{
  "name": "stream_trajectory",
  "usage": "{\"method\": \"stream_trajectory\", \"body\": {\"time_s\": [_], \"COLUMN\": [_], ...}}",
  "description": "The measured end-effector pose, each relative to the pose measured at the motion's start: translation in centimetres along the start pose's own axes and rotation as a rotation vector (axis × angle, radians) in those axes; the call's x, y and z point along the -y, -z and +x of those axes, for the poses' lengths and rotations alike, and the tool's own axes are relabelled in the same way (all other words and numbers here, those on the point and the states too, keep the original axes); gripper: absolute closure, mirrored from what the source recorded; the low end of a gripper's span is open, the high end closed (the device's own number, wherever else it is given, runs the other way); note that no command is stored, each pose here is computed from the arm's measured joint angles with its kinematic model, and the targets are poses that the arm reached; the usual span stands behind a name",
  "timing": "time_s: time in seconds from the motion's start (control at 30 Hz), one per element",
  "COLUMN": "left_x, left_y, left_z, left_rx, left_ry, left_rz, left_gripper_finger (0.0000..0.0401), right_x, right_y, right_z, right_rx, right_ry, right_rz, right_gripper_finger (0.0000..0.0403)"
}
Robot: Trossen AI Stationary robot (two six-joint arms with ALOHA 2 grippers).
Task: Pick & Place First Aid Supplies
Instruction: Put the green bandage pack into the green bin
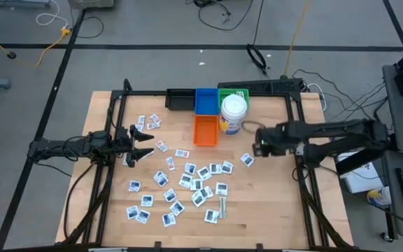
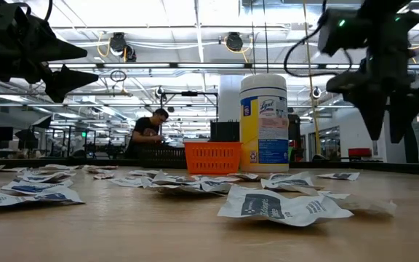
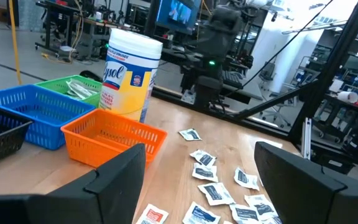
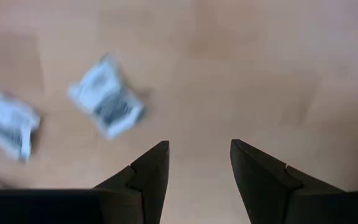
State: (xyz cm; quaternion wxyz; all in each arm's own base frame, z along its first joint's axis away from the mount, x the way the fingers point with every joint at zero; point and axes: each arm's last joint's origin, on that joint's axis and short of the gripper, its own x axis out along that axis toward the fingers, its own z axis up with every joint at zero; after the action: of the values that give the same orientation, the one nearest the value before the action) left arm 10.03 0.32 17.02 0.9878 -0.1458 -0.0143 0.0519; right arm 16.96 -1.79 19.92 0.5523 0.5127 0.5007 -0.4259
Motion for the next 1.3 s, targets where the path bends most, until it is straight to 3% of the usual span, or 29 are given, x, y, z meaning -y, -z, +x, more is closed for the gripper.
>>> {"method": "stream_trajectory", "body": {"time_s": [0.2, 0.43, 0.8, 1.0, 1.3], "left_x": [0.0, 0.0, 0.0, 0.0, 0.0], "left_y": [0.0, 0.0, 0.0, 0.0, 0.0], "left_z": [0.0, 0.0, 0.0, 0.0, 0.0], "left_rx": [-0.001, -0.001, -0.001, -0.001, -0.001], "left_ry": [0.0, 0.0, 0.0, 0.0, 0.0], "left_rz": [0.0, 0.0, 0.0, 0.0, 0.0], "left_gripper_finger": [0.0095, 0.0095, 0.0095, 0.0095, 0.0096], "right_x": [-1.0, -0.4, -0.2, -3.6, -11.1], "right_y": [4.8, 9.4, 11.2, 12.6, 14.9], "right_z": [0.4, 0.5, 0.8, 1.6, 2.5], "right_rx": [-0.037, -0.06, -0.062, -0.038, -0.033], "right_ry": [-0.029, -0.027, 0.007, 0.062, 0.06], "right_rz": [-0.035, -0.014, 0.049, 0.046, 0.03], "right_gripper_finger": [0.0238, 0.0238, 0.0238, 0.0238, 0.0238]}}
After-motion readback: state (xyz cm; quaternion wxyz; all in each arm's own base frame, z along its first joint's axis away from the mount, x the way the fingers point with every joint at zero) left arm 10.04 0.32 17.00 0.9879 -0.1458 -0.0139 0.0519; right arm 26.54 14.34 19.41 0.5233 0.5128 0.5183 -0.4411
